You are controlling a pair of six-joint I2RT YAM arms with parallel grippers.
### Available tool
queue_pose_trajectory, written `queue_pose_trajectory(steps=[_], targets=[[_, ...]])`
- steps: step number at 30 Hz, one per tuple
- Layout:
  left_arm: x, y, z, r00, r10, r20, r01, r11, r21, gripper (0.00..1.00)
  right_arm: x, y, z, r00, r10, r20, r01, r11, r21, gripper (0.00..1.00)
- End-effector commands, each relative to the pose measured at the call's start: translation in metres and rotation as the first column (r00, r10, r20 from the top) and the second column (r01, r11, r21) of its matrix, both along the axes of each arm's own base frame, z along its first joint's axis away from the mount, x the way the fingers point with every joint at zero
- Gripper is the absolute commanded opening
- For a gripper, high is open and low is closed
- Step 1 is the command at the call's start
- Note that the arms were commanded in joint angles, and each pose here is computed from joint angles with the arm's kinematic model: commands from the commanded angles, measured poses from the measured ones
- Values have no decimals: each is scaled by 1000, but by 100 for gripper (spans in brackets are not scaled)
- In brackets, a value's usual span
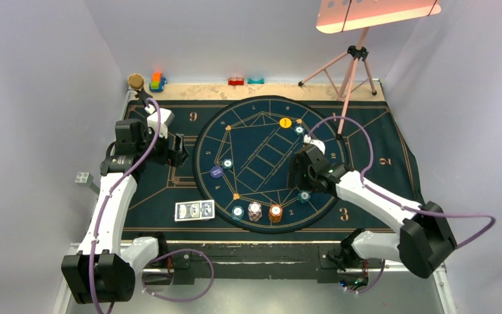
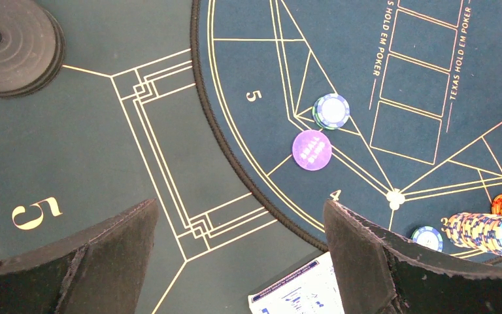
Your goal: Distribute texas hold em gaming equipment
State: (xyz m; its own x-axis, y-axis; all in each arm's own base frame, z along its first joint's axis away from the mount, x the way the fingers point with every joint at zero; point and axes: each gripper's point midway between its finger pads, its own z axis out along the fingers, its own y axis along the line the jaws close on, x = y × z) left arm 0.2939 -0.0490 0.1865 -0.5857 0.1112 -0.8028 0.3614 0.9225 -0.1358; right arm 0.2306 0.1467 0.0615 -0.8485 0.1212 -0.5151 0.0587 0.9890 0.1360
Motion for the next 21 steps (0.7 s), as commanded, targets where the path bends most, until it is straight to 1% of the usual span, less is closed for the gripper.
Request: queue_pose_trajectory(steps=[1, 4, 7, 10, 15, 17, 21], targets=[[1, 0, 6, 1000, -12, 23, 13, 1000, -8, 100, 22, 29, 69, 968, 164, 191, -177, 983, 53, 83], [1, 0, 6, 1000, -11, 23, 12, 1000, -8, 100, 17, 64, 92, 913, 325, 246, -349, 935, 61, 85], [1, 0, 7, 1000, -9, 25, 9, 1000, -6, 100, 0, 106, 108, 842, 465, 276, -500, 863, 72, 90], [1, 0, 7, 1000, -11, 25, 11, 1000, -7, 100, -17, 135, 111, 778, 564, 277, -595, 803, 36, 92], [1, 0, 5, 1000, -11, 22, 11, 1000, -7, 100, -44, 164, 87, 688, 697, 204, -709, 705, -17, 95], [1, 0, 6, 1000, -13, 23, 13, 1000, -7, 100, -51, 170, 76, 667, 724, 175, -730, 682, -38, 96], [0, 0, 6, 1000, -13, 23, 13, 1000, -7, 100, -56, 174, 53, 650, 751, 117, -748, 659, -75, 97]])
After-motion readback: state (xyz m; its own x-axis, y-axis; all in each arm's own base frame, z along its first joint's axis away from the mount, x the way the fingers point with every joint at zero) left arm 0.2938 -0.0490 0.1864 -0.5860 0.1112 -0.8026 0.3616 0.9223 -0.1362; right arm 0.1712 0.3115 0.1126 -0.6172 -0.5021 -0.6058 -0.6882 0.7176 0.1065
